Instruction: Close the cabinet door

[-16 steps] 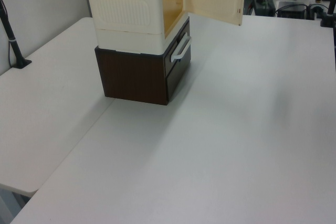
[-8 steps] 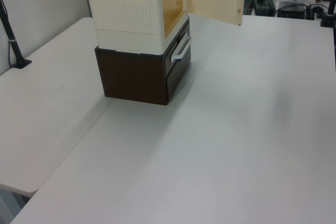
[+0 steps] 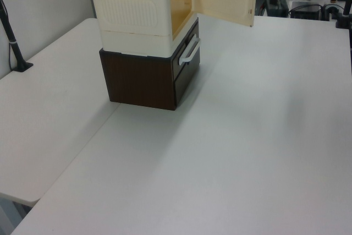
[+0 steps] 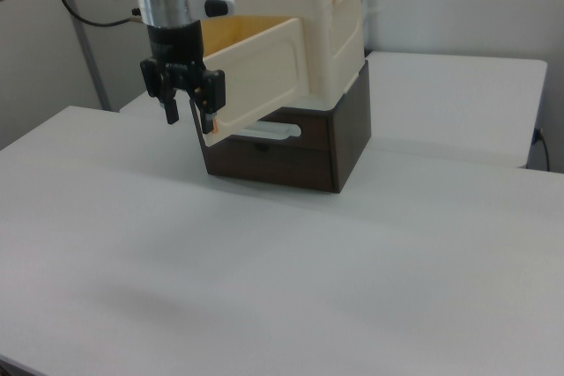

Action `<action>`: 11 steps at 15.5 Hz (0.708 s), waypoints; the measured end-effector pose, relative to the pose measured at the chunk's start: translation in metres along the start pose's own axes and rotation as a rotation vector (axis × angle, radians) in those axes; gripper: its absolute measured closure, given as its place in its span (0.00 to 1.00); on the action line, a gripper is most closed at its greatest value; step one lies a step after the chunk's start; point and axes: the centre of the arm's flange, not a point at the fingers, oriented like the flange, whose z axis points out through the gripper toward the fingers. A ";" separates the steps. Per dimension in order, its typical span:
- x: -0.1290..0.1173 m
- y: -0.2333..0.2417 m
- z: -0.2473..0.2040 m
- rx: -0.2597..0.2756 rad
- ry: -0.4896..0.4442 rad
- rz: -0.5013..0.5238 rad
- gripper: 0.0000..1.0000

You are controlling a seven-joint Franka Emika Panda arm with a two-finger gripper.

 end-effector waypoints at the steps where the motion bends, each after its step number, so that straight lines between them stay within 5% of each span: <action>1: 0.000 0.000 0.000 0.000 0.000 -0.017 0.38; 3: 0.000 0.000 0.000 0.000 -0.001 -0.063 0.56; 5: 0.000 0.002 0.000 0.000 -0.001 -0.119 0.60; 7: 0.000 0.003 0.001 0.001 -0.002 -0.169 0.82; 11: 0.007 0.006 0.007 -0.020 -0.003 -0.315 0.88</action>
